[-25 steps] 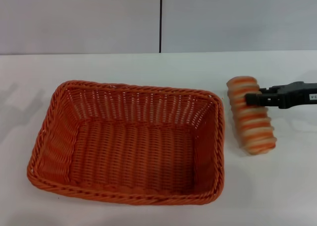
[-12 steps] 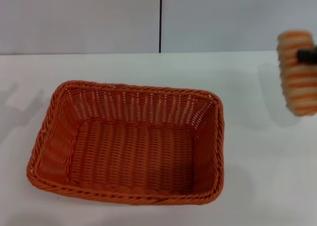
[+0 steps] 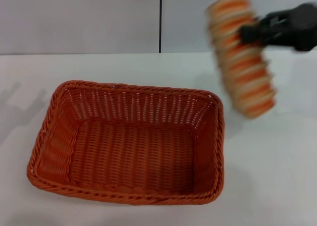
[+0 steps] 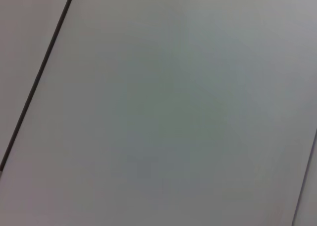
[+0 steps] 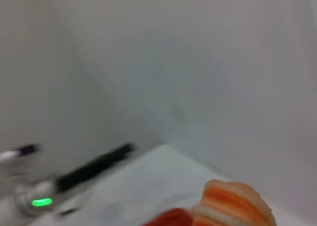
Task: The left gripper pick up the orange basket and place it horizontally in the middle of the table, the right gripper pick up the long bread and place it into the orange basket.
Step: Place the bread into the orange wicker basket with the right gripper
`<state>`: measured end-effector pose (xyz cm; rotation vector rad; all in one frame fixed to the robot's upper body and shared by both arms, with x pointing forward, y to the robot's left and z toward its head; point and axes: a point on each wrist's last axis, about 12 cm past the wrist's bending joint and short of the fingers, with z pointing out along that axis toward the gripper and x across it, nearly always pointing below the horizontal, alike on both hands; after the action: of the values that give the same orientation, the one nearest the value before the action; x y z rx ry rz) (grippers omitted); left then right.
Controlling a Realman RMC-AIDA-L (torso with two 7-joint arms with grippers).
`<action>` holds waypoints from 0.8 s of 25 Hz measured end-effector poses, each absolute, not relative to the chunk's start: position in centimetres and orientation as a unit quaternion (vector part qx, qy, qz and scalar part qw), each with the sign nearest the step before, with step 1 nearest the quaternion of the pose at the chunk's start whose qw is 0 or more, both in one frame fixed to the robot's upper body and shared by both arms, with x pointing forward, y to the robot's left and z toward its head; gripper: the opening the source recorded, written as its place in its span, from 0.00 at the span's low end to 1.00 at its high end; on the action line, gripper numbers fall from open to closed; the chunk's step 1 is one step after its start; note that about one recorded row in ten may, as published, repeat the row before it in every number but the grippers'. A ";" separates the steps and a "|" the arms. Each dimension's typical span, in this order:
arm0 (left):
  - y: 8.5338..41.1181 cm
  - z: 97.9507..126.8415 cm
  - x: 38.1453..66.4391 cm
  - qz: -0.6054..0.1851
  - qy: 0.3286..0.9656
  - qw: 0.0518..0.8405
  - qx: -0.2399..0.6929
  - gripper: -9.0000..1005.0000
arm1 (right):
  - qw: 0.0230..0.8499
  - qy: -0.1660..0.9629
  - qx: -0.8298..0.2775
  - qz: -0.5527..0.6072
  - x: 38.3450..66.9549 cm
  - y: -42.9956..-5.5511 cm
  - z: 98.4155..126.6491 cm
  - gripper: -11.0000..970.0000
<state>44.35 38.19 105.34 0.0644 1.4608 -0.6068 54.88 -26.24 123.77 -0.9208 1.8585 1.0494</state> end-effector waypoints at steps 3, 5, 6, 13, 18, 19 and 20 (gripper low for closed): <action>38.3 105.3 44.2 -0.272 0.656 0.703 0.028 0.83 | 0.346 0.717 -0.389 0.463 55.4 -22.8 122.4 0.29; 38.2 105.3 44.2 -0.273 0.656 0.703 0.028 0.83 | 0.332 0.717 -0.393 0.470 55.7 -21.9 121.8 0.29; 38.2 105.3 44.2 -0.273 0.656 0.704 0.028 0.83 | 0.308 0.718 -0.401 0.478 56.1 -20.4 120.7 0.28; 38.0 105.3 44.3 -0.276 0.655 0.703 0.032 0.83 | 0.283 0.713 -0.420 0.484 57.2 -17.9 118.3 0.24; 38.2 105.3 44.1 -0.274 0.656 0.702 0.029 0.83 | 0.287 0.704 -0.432 0.485 57.6 -17.3 117.6 0.23; 38.2 105.3 44.1 -0.274 0.656 0.702 0.029 0.83 | 0.287 0.704 -0.432 0.485 57.6 -17.3 117.6 0.23; 38.2 105.2 44.0 -0.274 0.657 0.702 0.029 0.83 | 0.289 0.704 -0.431 0.485 57.7 -17.2 117.5 0.23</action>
<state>44.03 38.18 105.25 0.0651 1.4614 -0.6093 57.68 -17.22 117.47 -1.1509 1.8779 1.2933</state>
